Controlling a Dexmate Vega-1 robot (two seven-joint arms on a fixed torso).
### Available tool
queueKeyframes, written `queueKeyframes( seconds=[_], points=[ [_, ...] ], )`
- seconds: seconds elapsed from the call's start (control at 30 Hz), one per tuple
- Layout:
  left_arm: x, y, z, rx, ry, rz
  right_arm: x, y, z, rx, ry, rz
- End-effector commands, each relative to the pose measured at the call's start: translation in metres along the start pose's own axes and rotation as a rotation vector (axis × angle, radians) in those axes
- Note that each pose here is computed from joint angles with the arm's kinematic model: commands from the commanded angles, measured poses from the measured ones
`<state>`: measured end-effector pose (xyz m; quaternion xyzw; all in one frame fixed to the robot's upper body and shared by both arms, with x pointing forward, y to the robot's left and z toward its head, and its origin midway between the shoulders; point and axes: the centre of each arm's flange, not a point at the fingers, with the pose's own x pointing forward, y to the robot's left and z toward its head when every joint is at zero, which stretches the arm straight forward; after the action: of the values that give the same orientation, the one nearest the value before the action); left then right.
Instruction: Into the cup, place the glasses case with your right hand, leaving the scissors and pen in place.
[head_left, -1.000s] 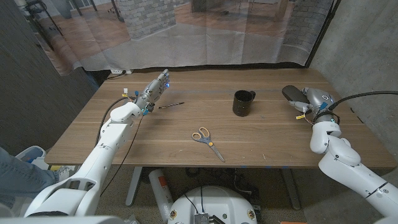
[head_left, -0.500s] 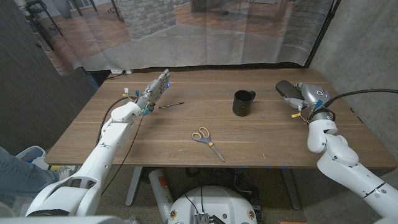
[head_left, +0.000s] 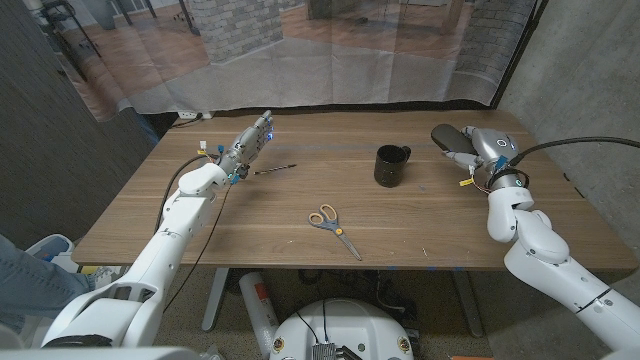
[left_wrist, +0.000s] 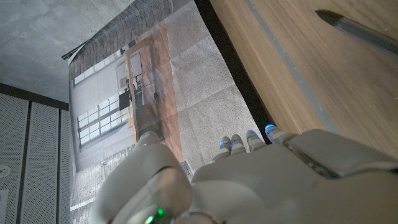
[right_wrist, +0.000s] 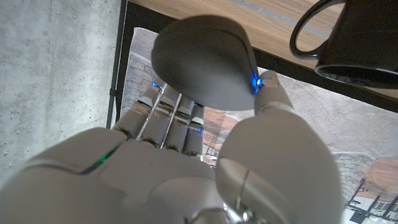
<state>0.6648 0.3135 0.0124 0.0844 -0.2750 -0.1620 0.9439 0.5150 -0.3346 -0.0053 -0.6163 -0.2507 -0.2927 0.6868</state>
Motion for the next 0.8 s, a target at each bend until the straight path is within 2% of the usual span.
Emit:
queueKeyframes(
  seconds=[0.03, 0.4, 0.8],
  points=[
    [0.001, 0.002, 0.001, -0.001, 0.000, 0.000, 0.000, -0.007, 0.015, -0.062, -0.066, -0.021],
    [0.000, 0.001, 0.001, -0.002, -0.002, -0.002, 0.000, -0.012, 0.030, -0.110, -0.126, -0.025],
    [-0.004, 0.000, 0.002, 0.000, -0.006, 0.000, 0.001, -0.020, 0.041, -0.177, -0.192, -0.044]
  ],
)
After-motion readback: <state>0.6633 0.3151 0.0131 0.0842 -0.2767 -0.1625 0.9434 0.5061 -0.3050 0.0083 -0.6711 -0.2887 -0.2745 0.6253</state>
